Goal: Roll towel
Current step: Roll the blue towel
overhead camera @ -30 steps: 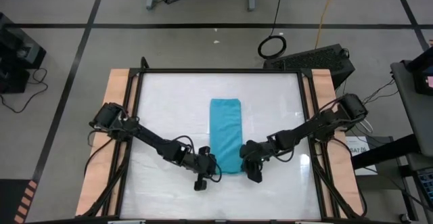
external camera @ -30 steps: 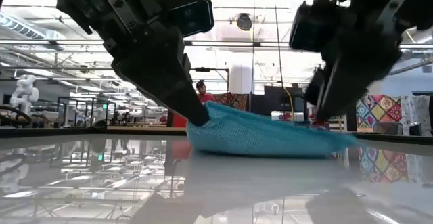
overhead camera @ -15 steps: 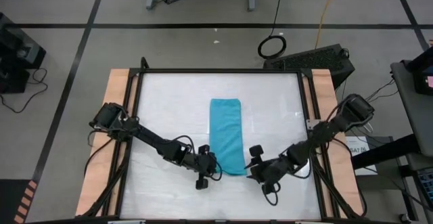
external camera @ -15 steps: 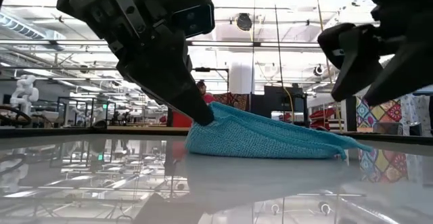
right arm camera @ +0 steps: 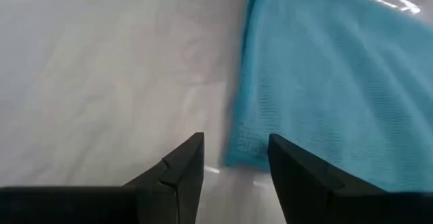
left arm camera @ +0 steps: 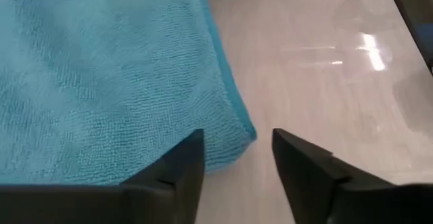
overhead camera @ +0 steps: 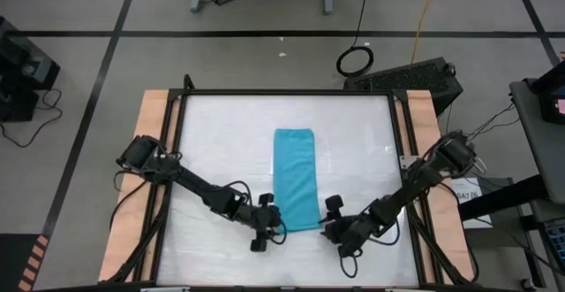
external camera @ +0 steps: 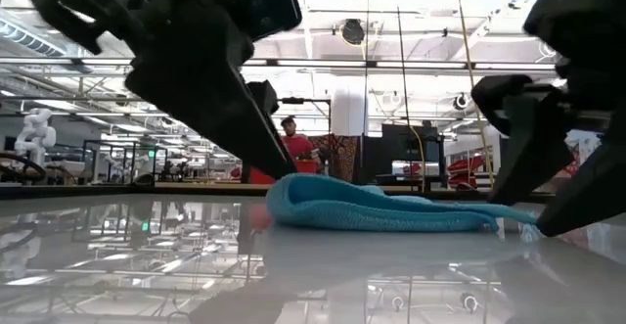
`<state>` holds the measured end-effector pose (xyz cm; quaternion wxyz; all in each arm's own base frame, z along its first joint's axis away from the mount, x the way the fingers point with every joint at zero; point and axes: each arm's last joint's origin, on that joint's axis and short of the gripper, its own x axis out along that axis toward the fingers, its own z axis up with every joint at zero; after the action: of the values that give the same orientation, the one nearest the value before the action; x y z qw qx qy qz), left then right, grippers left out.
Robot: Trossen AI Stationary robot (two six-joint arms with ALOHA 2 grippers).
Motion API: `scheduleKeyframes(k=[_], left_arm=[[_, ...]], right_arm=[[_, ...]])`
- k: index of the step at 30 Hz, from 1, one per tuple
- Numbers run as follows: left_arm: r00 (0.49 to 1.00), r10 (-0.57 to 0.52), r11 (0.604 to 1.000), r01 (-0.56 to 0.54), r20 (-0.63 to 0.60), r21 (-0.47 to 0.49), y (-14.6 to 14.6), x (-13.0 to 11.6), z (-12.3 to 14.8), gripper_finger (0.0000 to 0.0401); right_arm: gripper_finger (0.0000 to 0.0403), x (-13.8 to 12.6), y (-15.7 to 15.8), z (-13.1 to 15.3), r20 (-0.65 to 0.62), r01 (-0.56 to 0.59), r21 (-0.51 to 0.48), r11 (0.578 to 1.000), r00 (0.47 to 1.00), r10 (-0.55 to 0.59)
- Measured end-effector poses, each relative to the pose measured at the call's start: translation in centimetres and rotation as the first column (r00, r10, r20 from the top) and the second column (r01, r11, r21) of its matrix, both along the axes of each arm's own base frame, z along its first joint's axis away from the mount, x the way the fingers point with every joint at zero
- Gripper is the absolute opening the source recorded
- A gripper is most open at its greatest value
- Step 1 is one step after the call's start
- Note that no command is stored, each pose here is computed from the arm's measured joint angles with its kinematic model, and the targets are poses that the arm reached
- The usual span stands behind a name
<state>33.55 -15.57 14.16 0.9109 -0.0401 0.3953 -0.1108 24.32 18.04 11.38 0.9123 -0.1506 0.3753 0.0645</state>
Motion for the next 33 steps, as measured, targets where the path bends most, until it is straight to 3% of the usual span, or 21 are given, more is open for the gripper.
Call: scheduleKeyframes(k=[5, 9, 12, 19, 26, 29, 33], left_arm=[[0.992, -0.112, 0.978, 0.099, 0.059, 0.184, -1.6, -0.8, 0.1, 0.0210], [0.986, -0.140, 0.917, 0.094, 0.091, 0.387, -2.7, -1.6, 0.1, 0.0212], [0.982, -0.162, 0.878, 0.097, 0.100, 0.468, -2.9, -1.8, 0.0, 0.0212], [0.974, -0.217, 0.863, 0.160, 0.067, 0.479, -2.6, -1.1, -1.7, 0.0212], [0.977, -0.193, 0.862, 0.124, 0.092, 0.492, -1.9, 0.4, -3.1, 0.0206], [0.979, -0.181, 0.864, 0.116, 0.089, 0.490, -1.6, 0.8, -3.5, 0.0177], [0.982, -0.158, 0.878, 0.093, 0.100, 0.470, -1.6, 0.9, -3.7, 0.0100]], right_arm=[[0.0155, -0.1, 0.8, -0.7, 0.060, -0.030, -0.119, 0.992, 0.997, 0.037], [0.0155, 0.0, 1.3, -1.3, 0.092, -0.054, -0.178, 0.983, 0.993, 0.071], [0.0155, 0.2, 1.4, -1.6, 0.095, -0.065, -0.191, 0.979, 0.992, 0.084], [0.0155, 0.9, 0.7, -1.5, 0.088, -0.091, -0.191, 0.977, 0.990, 0.109], [0.0155, 1.6, -0.4, -1.6, 0.075, -0.064, -0.187, 0.980, 0.994, 0.079], [0.0153, 2.0, -0.9, -1.7, 0.070, -0.045, -0.182, 0.982, 0.996, 0.058], [0.0119, 2.3, -1.6, -1.8, 0.065, 0.017, -0.144, 0.989, 0.998, -0.008]])
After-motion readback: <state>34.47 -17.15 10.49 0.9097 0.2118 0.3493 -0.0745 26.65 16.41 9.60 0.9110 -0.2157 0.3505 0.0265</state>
